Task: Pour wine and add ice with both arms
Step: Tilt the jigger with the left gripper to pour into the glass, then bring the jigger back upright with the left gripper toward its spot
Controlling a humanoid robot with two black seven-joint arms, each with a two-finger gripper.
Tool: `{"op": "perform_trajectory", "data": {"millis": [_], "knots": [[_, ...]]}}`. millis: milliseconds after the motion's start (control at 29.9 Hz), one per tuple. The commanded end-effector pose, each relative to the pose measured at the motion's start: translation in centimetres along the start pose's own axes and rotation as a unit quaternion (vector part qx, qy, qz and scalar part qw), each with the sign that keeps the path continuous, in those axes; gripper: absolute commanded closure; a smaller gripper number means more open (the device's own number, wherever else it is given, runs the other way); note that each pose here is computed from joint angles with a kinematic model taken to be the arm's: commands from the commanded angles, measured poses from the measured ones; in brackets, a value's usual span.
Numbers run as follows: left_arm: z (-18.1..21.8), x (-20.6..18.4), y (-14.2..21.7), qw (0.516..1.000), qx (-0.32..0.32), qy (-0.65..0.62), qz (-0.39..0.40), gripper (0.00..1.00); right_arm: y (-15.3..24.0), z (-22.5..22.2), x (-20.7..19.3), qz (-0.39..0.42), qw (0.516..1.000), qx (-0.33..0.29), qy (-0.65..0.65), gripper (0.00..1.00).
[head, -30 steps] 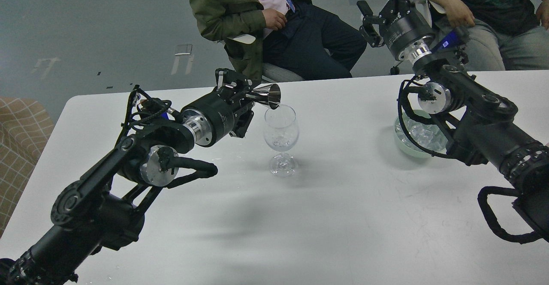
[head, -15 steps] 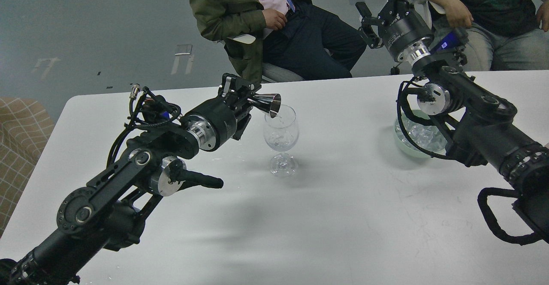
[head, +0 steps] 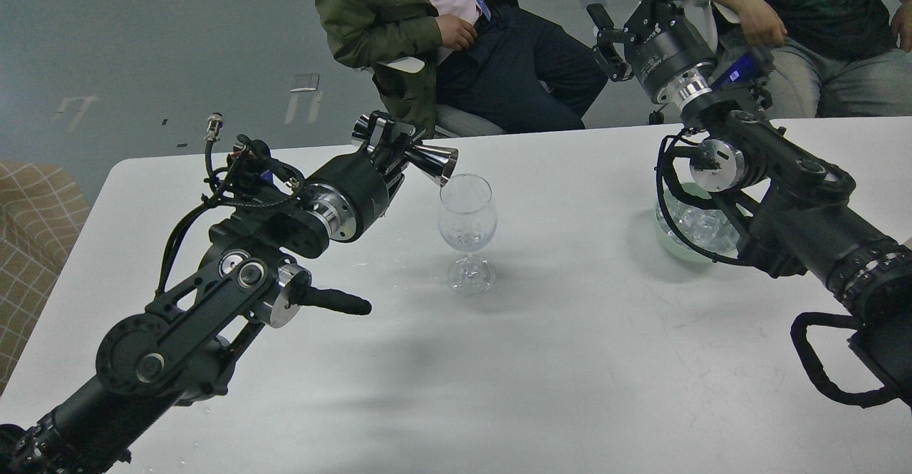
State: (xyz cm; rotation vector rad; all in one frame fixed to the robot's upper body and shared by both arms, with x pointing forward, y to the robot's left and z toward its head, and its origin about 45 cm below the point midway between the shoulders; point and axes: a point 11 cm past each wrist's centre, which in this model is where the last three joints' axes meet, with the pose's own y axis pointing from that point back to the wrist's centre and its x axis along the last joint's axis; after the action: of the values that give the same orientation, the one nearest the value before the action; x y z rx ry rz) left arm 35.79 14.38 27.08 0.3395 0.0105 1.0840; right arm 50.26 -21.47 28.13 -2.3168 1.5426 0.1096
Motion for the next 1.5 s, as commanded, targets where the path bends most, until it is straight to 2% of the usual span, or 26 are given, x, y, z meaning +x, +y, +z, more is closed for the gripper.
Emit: {"op": "perform_trajectory", "data": {"millis": [0,167,234,334,468,535,601,668,802,1103,1470], "knots": [[0.5,-0.3,0.3,1.000,-0.009,-0.025,-0.013,1.00,0.0,0.0,0.1,0.001,1.000,0.000,0.001,0.00],[1.8,-0.1,0.1,0.999,-0.024,0.016,-0.016,1.00,0.1,0.1,0.1,0.001,1.000,-0.001,0.000,0.00],[3.0,1.1,0.3,0.995,-0.038,0.090,-0.016,1.00,0.1,0.1,0.1,0.001,1.000,-0.001,0.000,0.00],[4.5,3.8,1.0,0.978,-0.061,0.201,-0.016,1.00,0.1,0.1,0.1,0.001,1.000,-0.001,0.000,0.00],[5.4,8.4,2.8,0.928,-0.092,0.359,-0.024,1.00,0.1,-0.1,0.1,0.001,1.000,0.000,0.000,0.00],[4.2,10.9,4.1,0.895,-0.105,0.434,-0.015,1.00,0.1,0.0,0.2,0.001,1.000,0.000,0.000,0.00],[1.2,13.0,6.0,0.863,-0.108,0.494,0.013,1.00,0.1,0.1,0.1,0.002,1.000,-0.001,0.000,0.00],[-0.5,13.6,6.7,0.851,-0.105,0.514,0.027,1.00,0.2,0.2,0.1,0.001,1.000,-0.002,-0.001,0.00],[-4.9,14.5,8.9,0.792,-0.109,0.599,0.051,1.00,0.1,0.1,0.1,0.002,1.000,-0.001,-0.001,0.00],[-9.1,13.5,10.4,0.786,-0.086,0.610,0.062,1.00,-0.2,-0.3,0.1,0.000,1.000,0.002,0.002,0.00],[-12.4,13.5,11.0,0.758,-0.102,0.642,0.053,1.00,-0.2,-0.4,0.2,0.004,1.000,0.003,0.004,0.00]]}}
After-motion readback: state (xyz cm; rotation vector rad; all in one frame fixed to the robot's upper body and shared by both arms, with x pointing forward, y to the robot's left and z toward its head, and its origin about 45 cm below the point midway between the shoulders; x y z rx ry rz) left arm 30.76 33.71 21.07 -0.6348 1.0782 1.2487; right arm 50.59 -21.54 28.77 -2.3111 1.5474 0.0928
